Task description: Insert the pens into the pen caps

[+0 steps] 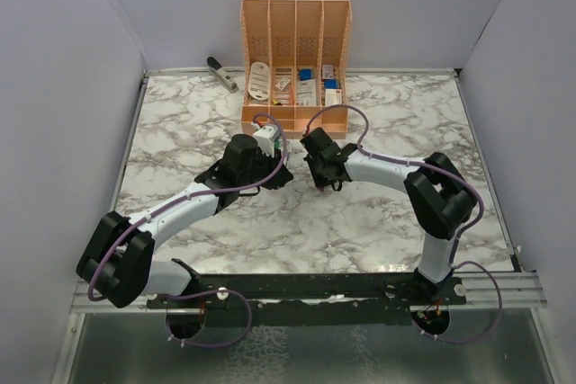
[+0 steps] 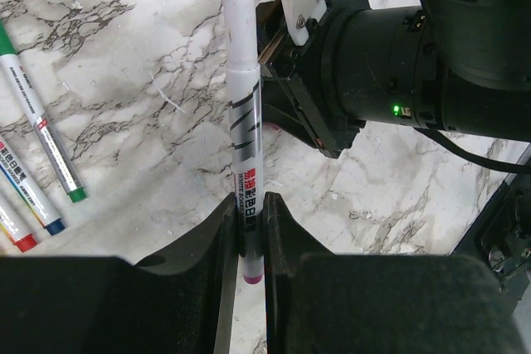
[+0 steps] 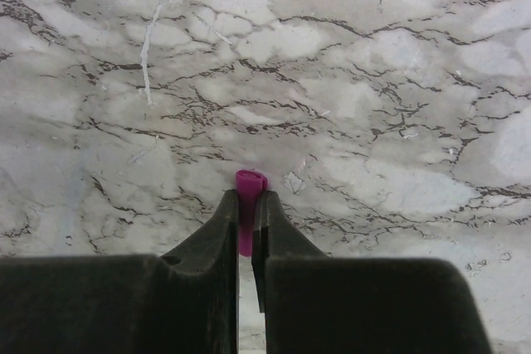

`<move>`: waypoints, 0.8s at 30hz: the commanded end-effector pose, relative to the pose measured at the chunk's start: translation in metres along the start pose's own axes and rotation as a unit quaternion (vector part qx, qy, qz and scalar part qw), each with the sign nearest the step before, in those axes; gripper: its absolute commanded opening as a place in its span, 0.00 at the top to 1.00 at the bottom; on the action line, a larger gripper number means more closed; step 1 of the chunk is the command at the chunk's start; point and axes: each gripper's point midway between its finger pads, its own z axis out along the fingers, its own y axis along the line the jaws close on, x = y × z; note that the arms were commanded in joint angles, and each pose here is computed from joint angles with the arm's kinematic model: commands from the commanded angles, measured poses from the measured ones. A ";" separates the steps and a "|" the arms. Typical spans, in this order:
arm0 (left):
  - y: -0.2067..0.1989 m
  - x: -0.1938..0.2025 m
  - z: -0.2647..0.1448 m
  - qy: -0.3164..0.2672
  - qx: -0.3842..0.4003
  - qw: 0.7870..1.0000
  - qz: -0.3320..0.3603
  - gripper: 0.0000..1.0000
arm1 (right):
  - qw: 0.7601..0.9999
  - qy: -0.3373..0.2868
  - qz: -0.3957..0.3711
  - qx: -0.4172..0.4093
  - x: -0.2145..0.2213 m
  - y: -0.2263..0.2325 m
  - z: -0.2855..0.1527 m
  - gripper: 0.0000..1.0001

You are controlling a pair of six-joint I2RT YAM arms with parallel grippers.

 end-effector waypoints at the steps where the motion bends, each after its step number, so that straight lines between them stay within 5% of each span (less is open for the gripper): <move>1: 0.000 -0.011 -0.001 -0.018 0.002 1.000 0.013 1.00 | 0.998 0.024 -0.008 0.051 0.009 -0.016 0.000 0.98; 11: -0.011 -0.018 0.000 -0.029 0.031 0.999 0.020 1.00 | 0.981 -0.167 0.101 -0.018 -0.106 -0.048 -0.063 0.99; 24: -0.055 -0.045 0.011 -0.044 0.123 0.990 0.055 1.00 | 0.862 -0.466 0.109 -0.166 -0.167 -0.049 -0.205 0.99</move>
